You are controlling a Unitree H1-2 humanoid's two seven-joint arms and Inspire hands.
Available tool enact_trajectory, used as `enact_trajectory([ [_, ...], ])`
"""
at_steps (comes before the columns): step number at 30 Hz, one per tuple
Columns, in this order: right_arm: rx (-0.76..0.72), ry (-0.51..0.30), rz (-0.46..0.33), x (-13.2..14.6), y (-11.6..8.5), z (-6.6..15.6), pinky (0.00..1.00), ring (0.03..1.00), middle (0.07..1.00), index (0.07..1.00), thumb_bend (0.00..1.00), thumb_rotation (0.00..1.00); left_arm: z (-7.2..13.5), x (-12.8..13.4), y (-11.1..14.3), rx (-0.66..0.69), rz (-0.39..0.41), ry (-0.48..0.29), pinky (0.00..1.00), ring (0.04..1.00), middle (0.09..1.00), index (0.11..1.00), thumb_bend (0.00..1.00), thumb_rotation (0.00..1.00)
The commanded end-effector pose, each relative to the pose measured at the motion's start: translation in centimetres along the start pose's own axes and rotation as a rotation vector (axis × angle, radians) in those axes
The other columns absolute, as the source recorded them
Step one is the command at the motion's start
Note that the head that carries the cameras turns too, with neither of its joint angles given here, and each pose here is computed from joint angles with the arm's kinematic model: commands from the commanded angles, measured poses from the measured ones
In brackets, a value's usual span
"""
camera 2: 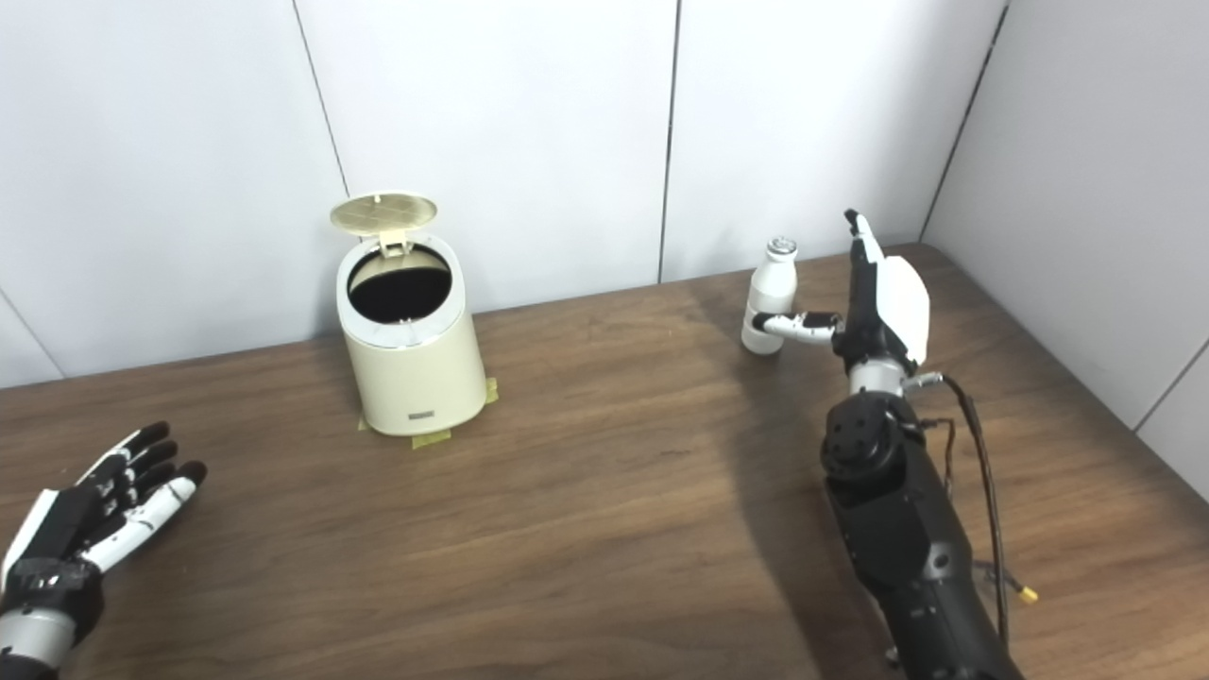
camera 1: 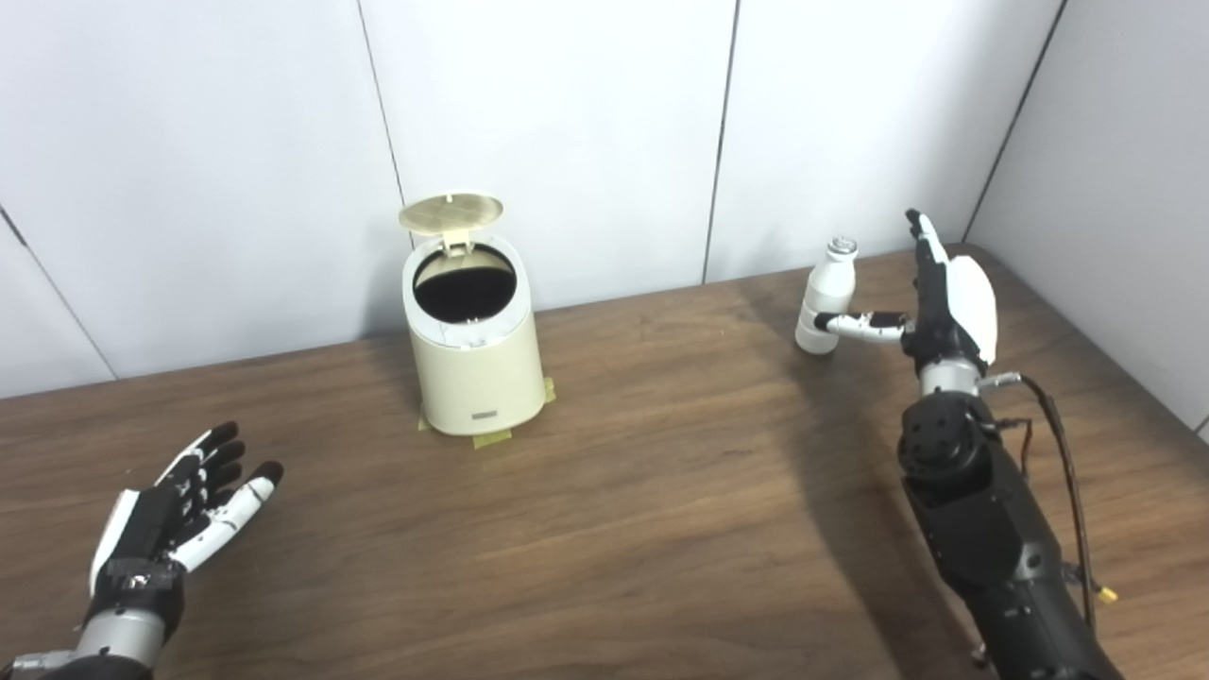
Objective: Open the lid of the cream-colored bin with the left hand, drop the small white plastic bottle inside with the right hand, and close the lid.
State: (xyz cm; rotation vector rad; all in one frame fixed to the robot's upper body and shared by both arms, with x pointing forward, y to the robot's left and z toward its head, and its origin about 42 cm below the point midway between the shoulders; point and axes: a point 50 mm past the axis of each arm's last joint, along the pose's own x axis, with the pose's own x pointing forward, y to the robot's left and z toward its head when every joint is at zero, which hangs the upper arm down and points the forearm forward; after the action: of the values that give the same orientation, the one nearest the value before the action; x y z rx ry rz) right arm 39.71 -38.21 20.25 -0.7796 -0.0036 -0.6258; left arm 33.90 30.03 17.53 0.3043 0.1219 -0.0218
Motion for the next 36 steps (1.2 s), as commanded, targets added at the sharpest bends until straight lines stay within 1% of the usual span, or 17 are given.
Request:
enact_trajectory([
  [1,0.002,-0.065,-0.048,2.2,-1.7,2.5,0.79,0.923,0.942,0.946,0.91,0.15,2.4,0.3,0.6,0.043,0.009,-0.080,0.92,0.917,0.916,0.948,0.55,0.35],
  [4,0.003,-0.058,-0.034,2.7,-1.6,2.7,0.78,0.922,0.938,0.948,0.91,0.15,2.6,0.3,0.5,0.052,-0.001,-0.090,0.88,0.903,0.905,0.948,0.55,0.36],
  [6,0.003,-0.061,-0.024,2.8,-1.3,2.8,0.76,0.909,0.930,0.942,0.92,0.15,2.7,0.4,0.4,0.037,0.000,-0.085,0.89,0.902,0.902,0.948,0.57,0.36],
  [9,0.002,-0.053,0.002,2.9,-1.0,2.9,0.76,0.904,0.927,0.943,0.92,0.18,2.9,0.4,0.4,0.048,0.004,-0.085,0.89,0.899,0.897,0.940,0.59,0.37],
  [10,0.002,-0.049,0.009,2.9,-0.9,3.0,0.73,0.894,0.926,0.946,0.92,0.20,2.9,0.5,0.4,0.051,0.003,-0.085,0.88,0.898,0.897,0.941,0.59,0.38],
  [12,-0.003,-0.046,0.015,2.9,-0.8,3.2,0.71,0.881,0.916,0.942,0.93,0.23,3.0,0.4,0.4,0.057,0.003,-0.086,0.88,0.897,0.895,0.940,0.60,0.39],
  [15,-0.004,-0.040,0.018,3.1,-0.7,3.4,0.73,0.875,0.909,0.938,0.94,0.25,3.1,0.2,0.4,0.038,-0.001,-0.094,0.90,0.901,0.894,0.945,0.59,0.39],
  [16,-0.005,-0.039,0.018,3.2,-0.6,3.4,0.72,0.869,0.905,0.936,0.95,0.26,3.2,0.2,0.4,0.030,-0.004,-0.099,0.93,0.913,0.903,0.951,0.59,0.40],
  [18,-0.006,-0.040,0.018,3.4,-0.5,3.5,0.71,0.860,0.900,0.934,0.95,0.25,3.3,0.2,0.4,0.030,-0.006,-0.111,0.94,0.916,0.907,0.955,0.58,0.41],
  [19,-0.007,-0.041,0.018,3.5,-0.4,3.5,0.71,0.855,0.894,0.929,0.95,0.24,3.3,0.3,0.4,0.026,-0.007,-0.114,0.91,0.891,0.898,0.952,0.59,0.43],
  [22,-0.003,-0.045,0.022,3.7,-0.3,3.4,0.74,0.864,0.891,0.925,0.95,0.23,3.5,0.3,0.4,0.014,-0.011,-0.117,0.92,0.884,0.891,0.956,0.58,0.43],
  [24,0.003,-0.041,0.021,3.8,-0.3,3.5,0.74,0.863,0.889,0.925,0.95,0.22,3.6,0.2,0.4,0.018,-0.013,-0.119,0.92,0.883,0.890,0.958,0.57,0.43],
  [26,0.008,-0.040,0.017,3.9,-0.3,3.5,0.71,0.843,0.876,0.919,0.95,0.22,3.6,0.2,0.4,0.038,-0.011,-0.120,0.89,0.861,0.883,0.958,0.56,0.44],
  [29,0.007,-0.021,0.007,4.2,-0.2,3.4,0.69,0.828,0.865,0.913,0.92,0.23,3.6,0.1,0.5,0.073,-0.015,-0.130,0.90,0.883,0.884,0.953,0.56,0.46],
  [31,0.012,-0.009,-0.003,4.3,-0.1,3.3,0.69,0.816,0.860,0.902,0.90,0.23,3.5,0.1,0.6,0.113,-0.021,-0.146,0.85,0.871,0.877,0.944,0.56,0.47],
  [36,0.031,0.007,-0.015,4.4,0.1,3.1,0.67,0.803,0.864,0.890,0.88,0.21,3.6,0.1,0.8,0.132,-0.031,-0.161,0.80,0.854,0.871,0.940,0.59,0.46],
])
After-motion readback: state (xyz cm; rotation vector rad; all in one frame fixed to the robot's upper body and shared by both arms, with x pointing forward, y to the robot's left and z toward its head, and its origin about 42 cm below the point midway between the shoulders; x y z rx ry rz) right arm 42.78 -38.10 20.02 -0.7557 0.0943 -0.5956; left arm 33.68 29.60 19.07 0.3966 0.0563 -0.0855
